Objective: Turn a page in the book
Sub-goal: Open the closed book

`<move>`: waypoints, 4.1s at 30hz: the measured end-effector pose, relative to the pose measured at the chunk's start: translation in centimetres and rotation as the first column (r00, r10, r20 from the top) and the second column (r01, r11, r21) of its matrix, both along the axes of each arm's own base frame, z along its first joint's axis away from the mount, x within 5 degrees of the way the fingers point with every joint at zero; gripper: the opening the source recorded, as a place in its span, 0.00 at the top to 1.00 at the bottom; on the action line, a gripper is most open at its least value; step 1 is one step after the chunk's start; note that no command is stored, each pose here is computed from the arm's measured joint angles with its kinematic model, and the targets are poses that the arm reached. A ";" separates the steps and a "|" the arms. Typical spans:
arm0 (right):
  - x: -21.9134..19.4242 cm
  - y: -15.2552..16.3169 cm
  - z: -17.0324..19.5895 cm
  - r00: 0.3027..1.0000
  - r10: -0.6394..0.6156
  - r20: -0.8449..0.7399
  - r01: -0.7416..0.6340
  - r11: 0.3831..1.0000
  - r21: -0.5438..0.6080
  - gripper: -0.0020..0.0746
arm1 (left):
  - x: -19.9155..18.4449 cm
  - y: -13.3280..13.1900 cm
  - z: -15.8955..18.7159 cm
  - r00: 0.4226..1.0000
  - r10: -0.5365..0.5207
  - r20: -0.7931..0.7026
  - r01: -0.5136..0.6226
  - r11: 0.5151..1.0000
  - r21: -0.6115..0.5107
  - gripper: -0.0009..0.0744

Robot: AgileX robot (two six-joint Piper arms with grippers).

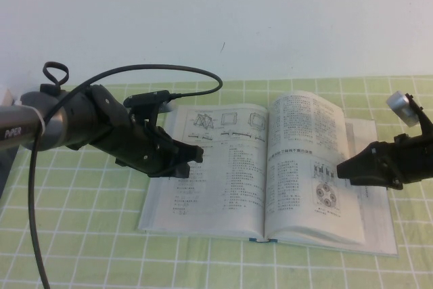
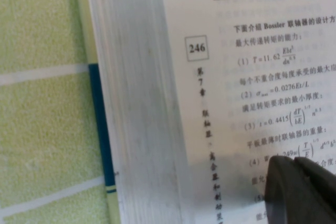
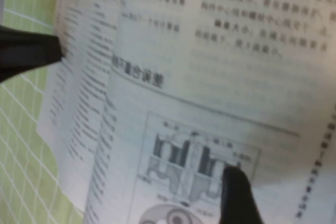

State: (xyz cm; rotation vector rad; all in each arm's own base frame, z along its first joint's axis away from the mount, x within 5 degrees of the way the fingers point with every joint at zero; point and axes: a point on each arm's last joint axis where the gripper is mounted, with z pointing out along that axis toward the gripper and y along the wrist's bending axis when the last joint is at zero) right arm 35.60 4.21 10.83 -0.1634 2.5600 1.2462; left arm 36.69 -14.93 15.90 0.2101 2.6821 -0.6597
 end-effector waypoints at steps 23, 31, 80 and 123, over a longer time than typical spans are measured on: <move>-0.5 -2.0 1.9 0.996 0.093 0.013 -0.088 0.973 -0.212 0.47 | 0.0 0.0 0.0 1.000 -0.009 0.004 0.009 1.000 0.001 0.99; 0.1 -0.5 0.6 0.997 0.078 -0.004 -0.077 0.981 -0.176 0.47 | 0.0 0.0 0.0 1.000 -0.012 0.006 0.012 1.000 0.002 0.99; 2.1 -1.3 0.7 0.968 0.149 -0.201 -0.180 0.973 -0.145 0.47 | -0.1 0.0 0.0 1.000 -0.019 0.002 0.019 1.000 0.002 0.99; 4.3 2.8 3.9 0.974 0.226 -0.016 -0.224 0.972 0.066 0.65 | -0.1 0.0 0.0 1.000 -0.021 0.003 0.021 1.000 0.003 0.99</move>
